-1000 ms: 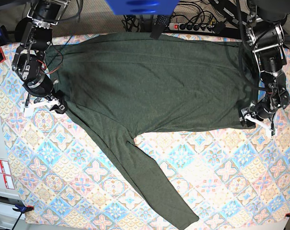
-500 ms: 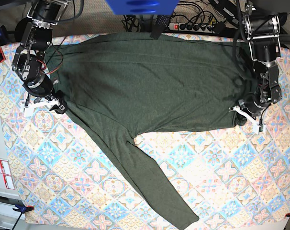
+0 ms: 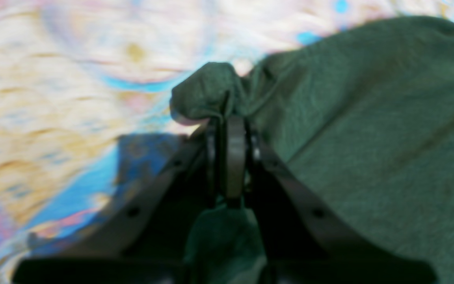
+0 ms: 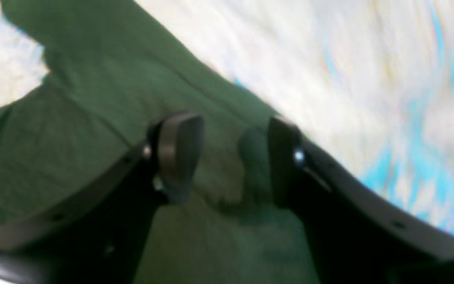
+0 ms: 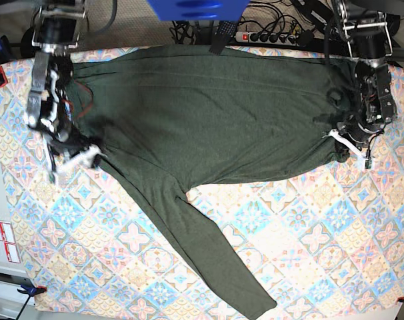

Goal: Fold the T-shirt properly
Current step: 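Grasp the shirt's side edges with both grippers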

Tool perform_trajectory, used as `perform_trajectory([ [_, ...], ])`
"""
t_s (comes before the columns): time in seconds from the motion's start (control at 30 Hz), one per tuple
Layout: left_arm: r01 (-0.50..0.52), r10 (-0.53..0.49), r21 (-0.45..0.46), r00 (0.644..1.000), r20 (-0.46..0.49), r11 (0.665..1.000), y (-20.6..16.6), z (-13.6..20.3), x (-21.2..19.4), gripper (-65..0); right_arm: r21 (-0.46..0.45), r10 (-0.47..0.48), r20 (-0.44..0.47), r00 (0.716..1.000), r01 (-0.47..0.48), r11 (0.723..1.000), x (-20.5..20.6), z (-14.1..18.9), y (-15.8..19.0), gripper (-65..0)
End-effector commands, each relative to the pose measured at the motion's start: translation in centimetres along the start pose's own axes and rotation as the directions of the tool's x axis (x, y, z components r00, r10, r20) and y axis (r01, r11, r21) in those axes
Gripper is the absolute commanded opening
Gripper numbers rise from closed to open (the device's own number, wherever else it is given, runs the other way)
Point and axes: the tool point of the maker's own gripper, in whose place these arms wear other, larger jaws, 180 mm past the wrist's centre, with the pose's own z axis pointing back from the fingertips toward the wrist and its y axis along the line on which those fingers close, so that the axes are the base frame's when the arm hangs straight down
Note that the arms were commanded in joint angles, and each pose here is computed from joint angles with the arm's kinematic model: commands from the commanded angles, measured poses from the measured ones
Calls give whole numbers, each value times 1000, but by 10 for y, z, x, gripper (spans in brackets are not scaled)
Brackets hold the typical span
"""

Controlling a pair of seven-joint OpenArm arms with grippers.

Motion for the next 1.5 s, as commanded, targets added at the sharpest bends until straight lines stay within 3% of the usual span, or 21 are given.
perform_trajectory([
  [0.0,34,-33,-5,998,58,999,-1,10,18,-650,-46,60,13,998,-60,997,7,2,-10,-347],
  [0.1,63,-62,-9,996,68,998,-7,18,16,-650,-71,168,-17,986,-168,983,6,-7,-5,-345],
  [0.2,94,-92,-18,993,80,995,-14,28,14,-650,-49,206,-22,978,-207,977,17,-21,10,-345],
  [0.5,93,-84,-73,989,120,993,-32,46,14,-650,-44,219,-98,971,-224,974,12,-54,11,-343],
  [1.13,83,-75,-57,988,133,995,-26,53,15,-650,-64,242,-177,954,-257,964,-17,-96,-3,-351],
  [1.2,83,-75,-57,988,133,995,-26,53,15,-650,-67,237,-183,954,-253,965,-19,-97,-5,-393],
  [1.3,83,-75,-57,988,133,995,-26,53,15,-650,-66,236,-169,957,-250,966,-18,-97,-4,-550],
  [1.37,83,-75,-57,988,133,995,-26,53,15,-650,-65,238,-160,958,-250,966,-17,-97,-3,-621],
  [1.47,84,-75,-57,988,134,995,-25,53,15,-650,-64,238,-155,959,-250,966,-16,-97,-3,-635],
])
